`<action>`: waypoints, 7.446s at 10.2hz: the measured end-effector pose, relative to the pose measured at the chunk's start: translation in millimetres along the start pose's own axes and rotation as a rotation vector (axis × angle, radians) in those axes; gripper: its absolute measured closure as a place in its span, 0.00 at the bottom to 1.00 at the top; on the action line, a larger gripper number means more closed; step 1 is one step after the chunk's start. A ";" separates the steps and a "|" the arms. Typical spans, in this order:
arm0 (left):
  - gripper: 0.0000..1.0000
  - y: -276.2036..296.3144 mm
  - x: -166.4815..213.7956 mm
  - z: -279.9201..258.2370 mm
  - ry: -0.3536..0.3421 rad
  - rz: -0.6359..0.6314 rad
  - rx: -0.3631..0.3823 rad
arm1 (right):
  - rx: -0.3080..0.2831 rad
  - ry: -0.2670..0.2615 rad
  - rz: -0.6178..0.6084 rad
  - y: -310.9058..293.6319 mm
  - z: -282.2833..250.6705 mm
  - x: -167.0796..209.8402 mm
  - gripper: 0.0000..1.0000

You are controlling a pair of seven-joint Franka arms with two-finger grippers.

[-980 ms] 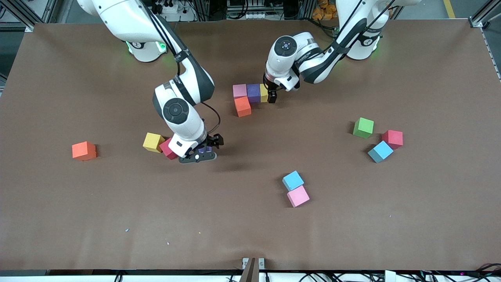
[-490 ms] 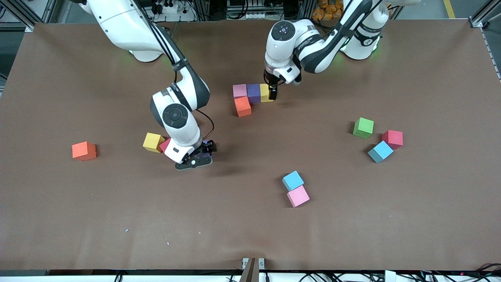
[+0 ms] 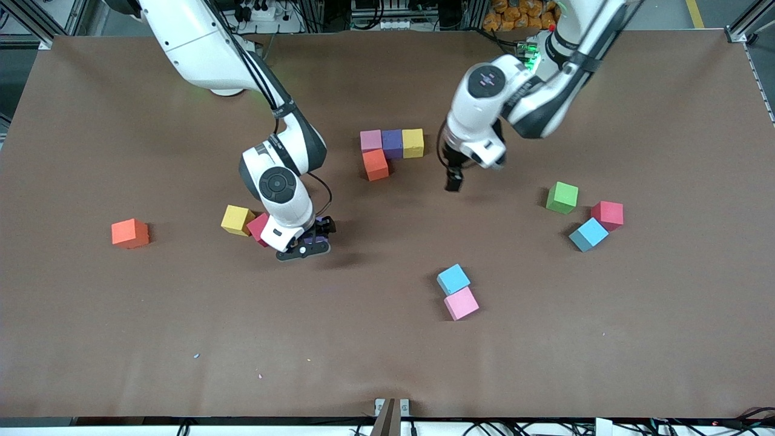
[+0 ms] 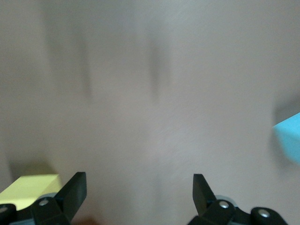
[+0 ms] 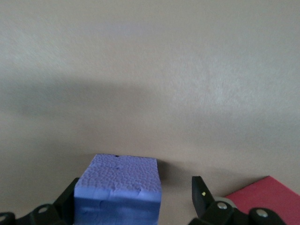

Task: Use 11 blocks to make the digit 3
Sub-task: 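Grasp the second purple cube with the right gripper while the left releases yellow, then grasp the pink cube by cyan with the left gripper while the right holds purple, then lift the pink cube with the left gripper while the right holds purple, then place the purple cube on the cluster with the right gripper while the left carries pink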

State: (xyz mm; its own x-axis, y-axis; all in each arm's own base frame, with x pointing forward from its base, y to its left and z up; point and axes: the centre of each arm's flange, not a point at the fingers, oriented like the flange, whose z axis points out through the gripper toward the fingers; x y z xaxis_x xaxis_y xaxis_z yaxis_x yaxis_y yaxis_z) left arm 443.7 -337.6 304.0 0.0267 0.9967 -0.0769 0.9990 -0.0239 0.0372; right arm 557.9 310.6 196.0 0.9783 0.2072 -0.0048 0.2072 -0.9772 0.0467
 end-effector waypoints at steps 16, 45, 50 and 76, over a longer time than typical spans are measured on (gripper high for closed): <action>0.00 221.4 49.5 22.6 0.143 0.661 -0.020 | 0.091 -0.079 -0.008 -209.9 -28.1 -80.2 0.44; 0.00 266.8 6.2 93.5 0.143 0.893 -0.111 | 0.075 -0.097 0.047 -207.0 -6.2 -81.8 0.44; 0.00 264.8 4.3 101.3 0.118 0.869 -0.108 | 0.073 -0.099 0.054 -206.3 -5.7 -82.8 0.44; 0.39 239.1 54.6 -67.3 0.056 0.678 -0.099 | 0.043 -0.134 0.062 -194.0 3.7 -97.9 0.18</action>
State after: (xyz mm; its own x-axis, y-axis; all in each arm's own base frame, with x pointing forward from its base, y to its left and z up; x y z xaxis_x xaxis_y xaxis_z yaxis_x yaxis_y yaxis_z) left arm 681.7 -283.7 375.7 0.6401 0.7669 0.0468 0.7545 -0.6389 0.1499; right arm 422.0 479.7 183.7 0.9804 0.1414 -0.1369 0.1439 -0.9896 0.0082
